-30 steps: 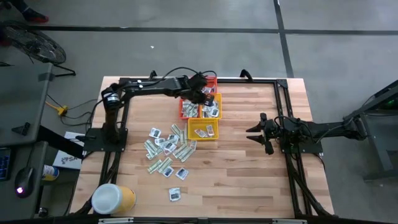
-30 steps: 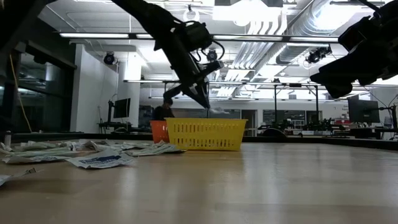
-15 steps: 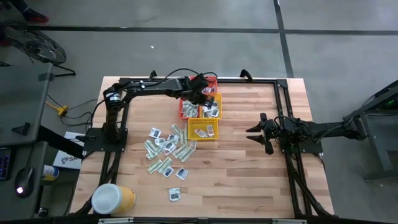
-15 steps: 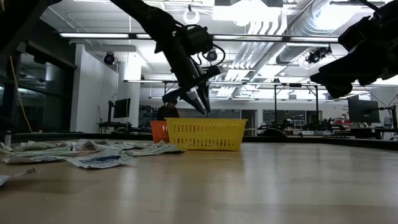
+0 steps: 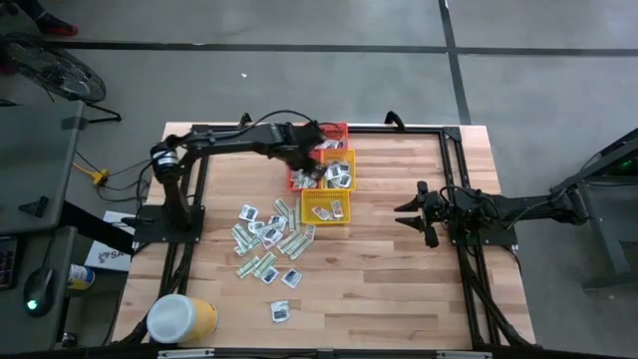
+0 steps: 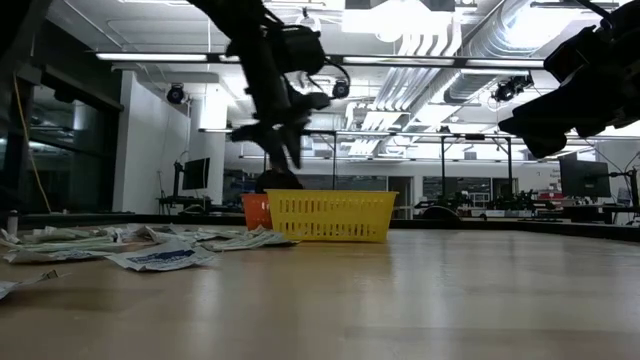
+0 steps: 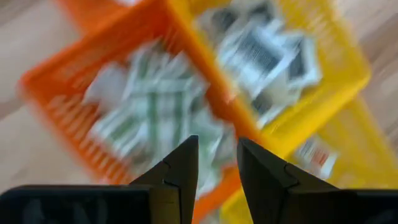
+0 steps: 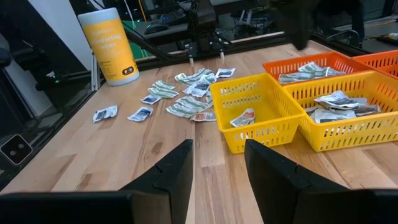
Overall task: Pick & Place First Aid Supplies
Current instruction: Put the towelette pack into the top yellow bin
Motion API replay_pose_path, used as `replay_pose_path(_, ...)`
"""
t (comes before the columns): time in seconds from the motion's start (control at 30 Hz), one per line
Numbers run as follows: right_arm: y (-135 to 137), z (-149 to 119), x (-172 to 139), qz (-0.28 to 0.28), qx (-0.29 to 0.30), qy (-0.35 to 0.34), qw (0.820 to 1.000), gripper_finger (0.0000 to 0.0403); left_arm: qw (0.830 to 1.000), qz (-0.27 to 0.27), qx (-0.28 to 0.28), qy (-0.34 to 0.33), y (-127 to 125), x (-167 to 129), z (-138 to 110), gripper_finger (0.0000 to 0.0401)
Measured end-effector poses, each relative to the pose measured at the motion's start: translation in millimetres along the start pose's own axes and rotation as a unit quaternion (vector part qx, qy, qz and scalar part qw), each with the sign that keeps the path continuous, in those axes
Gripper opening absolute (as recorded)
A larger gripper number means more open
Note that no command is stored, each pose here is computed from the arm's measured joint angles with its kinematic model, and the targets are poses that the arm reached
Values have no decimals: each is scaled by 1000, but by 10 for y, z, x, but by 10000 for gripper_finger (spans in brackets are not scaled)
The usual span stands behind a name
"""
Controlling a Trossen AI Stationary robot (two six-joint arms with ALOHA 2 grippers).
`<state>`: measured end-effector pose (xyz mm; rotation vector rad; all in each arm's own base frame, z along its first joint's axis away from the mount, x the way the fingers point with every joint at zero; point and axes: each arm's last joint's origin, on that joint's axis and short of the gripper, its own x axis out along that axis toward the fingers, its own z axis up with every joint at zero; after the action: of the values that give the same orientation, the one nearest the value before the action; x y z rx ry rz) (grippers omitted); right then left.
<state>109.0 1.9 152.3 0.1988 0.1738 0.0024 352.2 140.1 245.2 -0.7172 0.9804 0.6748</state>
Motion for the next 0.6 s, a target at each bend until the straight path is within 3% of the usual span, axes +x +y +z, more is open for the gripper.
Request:
replay_pose_path(0.13,0,1,0,0,0,0,1000,139,999,18,-2,29,145,-183,-247,111)
replay_pose_path(0.37,0,0,0,0,0,0,1000,139,993,5,23,115,413,-281,-864,111)
replay_pose_path(0.6,0,0,0,0,0,0,1000,139,982,57,-35,176,675,-228,-1341,111)
